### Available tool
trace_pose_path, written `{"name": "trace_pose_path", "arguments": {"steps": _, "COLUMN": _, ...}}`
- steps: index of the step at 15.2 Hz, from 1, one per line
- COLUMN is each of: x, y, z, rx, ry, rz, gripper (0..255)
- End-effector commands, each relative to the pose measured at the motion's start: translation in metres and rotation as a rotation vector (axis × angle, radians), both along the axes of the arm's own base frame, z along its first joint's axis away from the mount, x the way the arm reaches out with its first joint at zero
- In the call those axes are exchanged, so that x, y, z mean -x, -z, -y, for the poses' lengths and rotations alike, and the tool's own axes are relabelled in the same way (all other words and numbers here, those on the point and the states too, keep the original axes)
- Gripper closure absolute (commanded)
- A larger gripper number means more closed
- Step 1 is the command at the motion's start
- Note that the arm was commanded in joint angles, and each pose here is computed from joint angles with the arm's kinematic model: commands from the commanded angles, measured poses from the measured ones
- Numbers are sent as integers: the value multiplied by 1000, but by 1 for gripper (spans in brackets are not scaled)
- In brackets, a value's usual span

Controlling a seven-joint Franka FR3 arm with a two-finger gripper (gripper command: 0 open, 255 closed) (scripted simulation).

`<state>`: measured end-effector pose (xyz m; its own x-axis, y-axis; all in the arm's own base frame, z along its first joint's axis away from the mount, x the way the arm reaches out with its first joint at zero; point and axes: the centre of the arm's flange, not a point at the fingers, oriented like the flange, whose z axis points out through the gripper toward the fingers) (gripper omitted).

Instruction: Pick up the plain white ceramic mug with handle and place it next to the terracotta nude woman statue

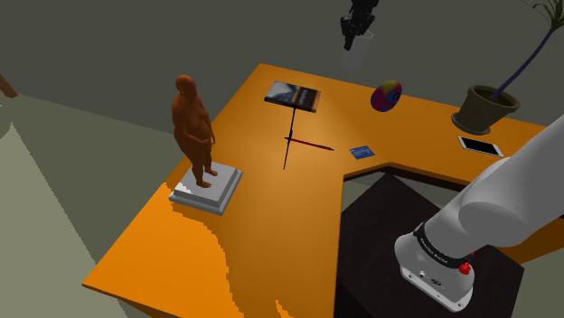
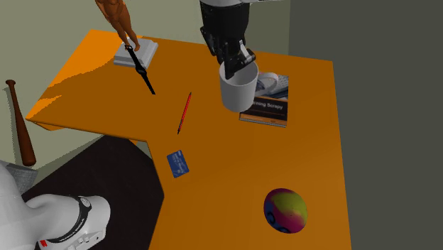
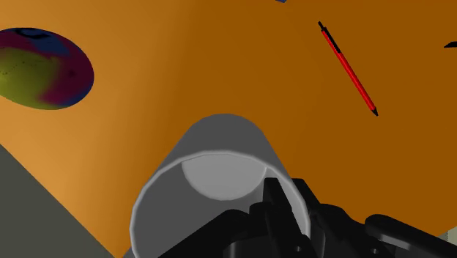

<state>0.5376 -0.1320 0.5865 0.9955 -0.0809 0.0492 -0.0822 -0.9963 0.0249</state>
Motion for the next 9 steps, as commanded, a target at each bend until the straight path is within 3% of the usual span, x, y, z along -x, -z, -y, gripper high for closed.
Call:
{"name": "trace_pose_path", "arguments": {"steps": 1, "x": 0, "y": -11, "z": 0, "rx": 0, "ry": 0, "rz": 0, "gripper": 255}}
{"name": "trace_pose_path", "arguments": {"steps": 9, "x": 0, "y": -53, "z": 0, "rx": 0, "ry": 0, "rz": 0, "gripper": 255}}
